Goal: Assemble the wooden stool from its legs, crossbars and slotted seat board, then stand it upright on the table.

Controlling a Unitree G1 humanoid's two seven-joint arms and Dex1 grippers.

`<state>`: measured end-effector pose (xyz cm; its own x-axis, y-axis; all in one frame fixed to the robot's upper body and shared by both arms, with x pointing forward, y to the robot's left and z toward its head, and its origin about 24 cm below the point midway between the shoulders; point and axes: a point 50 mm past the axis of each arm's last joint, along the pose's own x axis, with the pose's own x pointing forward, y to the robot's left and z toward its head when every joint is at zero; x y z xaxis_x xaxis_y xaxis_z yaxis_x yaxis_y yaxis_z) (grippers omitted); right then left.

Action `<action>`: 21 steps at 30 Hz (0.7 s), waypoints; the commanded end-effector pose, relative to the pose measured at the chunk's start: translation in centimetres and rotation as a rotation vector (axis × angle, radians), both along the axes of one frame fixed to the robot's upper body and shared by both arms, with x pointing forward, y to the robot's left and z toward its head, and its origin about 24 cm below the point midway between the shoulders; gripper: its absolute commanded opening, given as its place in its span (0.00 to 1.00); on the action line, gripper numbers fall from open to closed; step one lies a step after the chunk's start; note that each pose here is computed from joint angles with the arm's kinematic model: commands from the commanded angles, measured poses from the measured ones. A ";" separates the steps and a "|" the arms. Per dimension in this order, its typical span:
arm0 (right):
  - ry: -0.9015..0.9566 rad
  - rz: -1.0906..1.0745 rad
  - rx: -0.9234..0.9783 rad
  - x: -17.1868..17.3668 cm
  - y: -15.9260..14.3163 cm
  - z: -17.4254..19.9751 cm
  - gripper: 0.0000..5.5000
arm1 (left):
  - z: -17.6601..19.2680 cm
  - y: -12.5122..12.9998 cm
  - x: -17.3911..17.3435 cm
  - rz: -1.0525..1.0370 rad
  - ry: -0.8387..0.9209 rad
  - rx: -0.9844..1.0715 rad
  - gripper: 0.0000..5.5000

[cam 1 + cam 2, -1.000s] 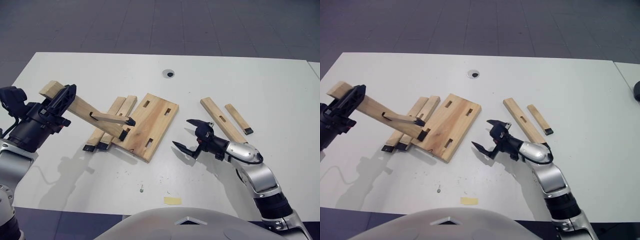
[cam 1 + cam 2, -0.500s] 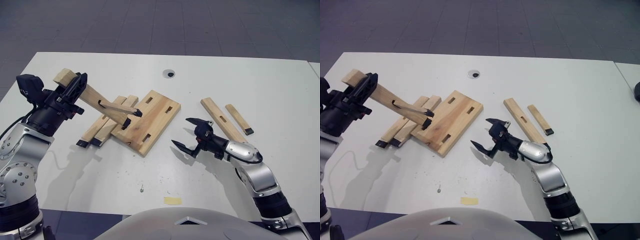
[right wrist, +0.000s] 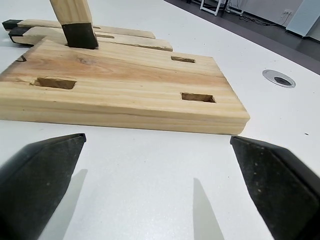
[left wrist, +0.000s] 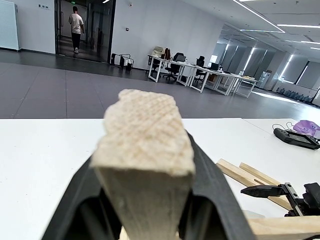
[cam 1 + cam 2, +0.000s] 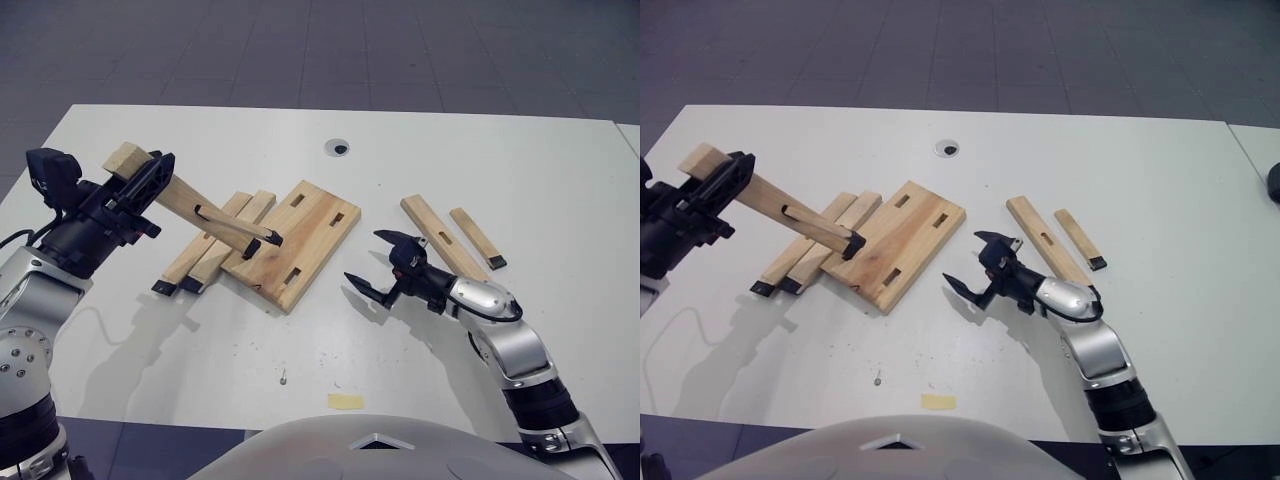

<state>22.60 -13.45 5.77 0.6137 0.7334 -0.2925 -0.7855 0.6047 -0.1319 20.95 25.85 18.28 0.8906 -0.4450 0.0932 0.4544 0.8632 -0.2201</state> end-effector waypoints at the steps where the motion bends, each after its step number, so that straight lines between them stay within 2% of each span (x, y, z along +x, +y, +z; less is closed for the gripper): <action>1: -0.003 -0.002 -0.006 -0.2 0.1 -0.2 0.98 | 1.0 0.2 0.2 -0.005 -0.019 -0.021 0.19; 8: 0.009 -0.003 -0.003 -0.6 0.3 -0.6 0.98 | 3.0 -0.2 0.2 -0.062 -0.055 -0.002 0.19; 21: 0.005 -0.023 0.004 -0.4 0.6 -0.7 0.98 | 0.5 0.8 1.3 -0.075 0.063 0.087 0.19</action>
<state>22.14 -12.96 5.13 0.6259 0.7227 -0.2933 -0.7744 0.6204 -0.1240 22.00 26.36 19.15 0.8523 -0.5220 0.0347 0.5179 0.8325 -0.1968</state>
